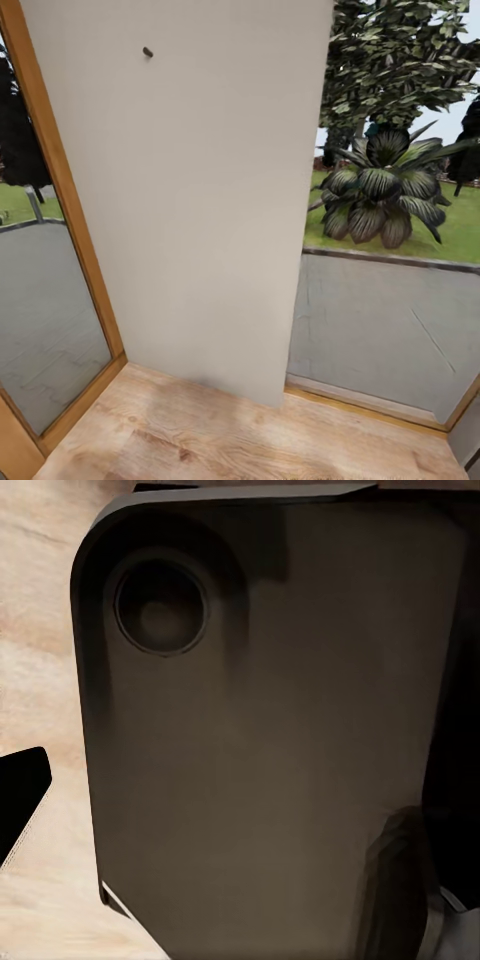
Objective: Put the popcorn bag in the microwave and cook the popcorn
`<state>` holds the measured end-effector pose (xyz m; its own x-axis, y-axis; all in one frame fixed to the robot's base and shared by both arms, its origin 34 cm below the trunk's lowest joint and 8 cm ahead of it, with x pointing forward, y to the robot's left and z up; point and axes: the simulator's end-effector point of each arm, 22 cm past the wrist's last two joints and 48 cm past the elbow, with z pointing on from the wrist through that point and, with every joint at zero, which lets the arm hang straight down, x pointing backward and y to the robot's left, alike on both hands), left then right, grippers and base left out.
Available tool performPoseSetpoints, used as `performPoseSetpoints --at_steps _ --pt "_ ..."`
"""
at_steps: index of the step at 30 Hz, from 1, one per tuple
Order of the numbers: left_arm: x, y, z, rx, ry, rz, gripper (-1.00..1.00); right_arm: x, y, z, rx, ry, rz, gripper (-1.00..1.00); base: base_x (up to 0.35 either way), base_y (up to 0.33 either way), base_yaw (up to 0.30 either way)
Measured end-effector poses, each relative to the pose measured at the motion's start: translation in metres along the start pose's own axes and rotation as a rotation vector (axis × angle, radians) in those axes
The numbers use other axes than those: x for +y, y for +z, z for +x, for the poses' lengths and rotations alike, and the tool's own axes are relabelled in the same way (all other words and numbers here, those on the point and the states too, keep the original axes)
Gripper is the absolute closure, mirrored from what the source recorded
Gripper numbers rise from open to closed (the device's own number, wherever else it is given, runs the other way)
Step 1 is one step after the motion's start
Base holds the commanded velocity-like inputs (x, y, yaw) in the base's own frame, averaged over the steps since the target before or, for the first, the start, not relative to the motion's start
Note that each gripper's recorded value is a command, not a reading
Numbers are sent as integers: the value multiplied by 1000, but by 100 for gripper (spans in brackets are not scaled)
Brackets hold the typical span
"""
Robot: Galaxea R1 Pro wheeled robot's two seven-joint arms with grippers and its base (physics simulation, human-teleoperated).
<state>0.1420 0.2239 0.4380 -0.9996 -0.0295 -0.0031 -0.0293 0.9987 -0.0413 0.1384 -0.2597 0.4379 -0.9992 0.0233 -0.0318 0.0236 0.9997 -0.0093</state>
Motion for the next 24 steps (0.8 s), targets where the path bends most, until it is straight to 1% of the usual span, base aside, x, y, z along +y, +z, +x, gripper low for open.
performPoseSetpoints --at_steps 3,5,24 --pt "0 0 1 1 0 0 -100 -3 0 0 0 22 5 -100 0 0 -276" --pt "0 0 1 1 0 0 -100 -3 0 0 0 27 5 -100 0 0 -280" --pt "0 0 -2 -6 -1 0 -100 -6 0 -2 -7 30 9 -100 0 0 -282"
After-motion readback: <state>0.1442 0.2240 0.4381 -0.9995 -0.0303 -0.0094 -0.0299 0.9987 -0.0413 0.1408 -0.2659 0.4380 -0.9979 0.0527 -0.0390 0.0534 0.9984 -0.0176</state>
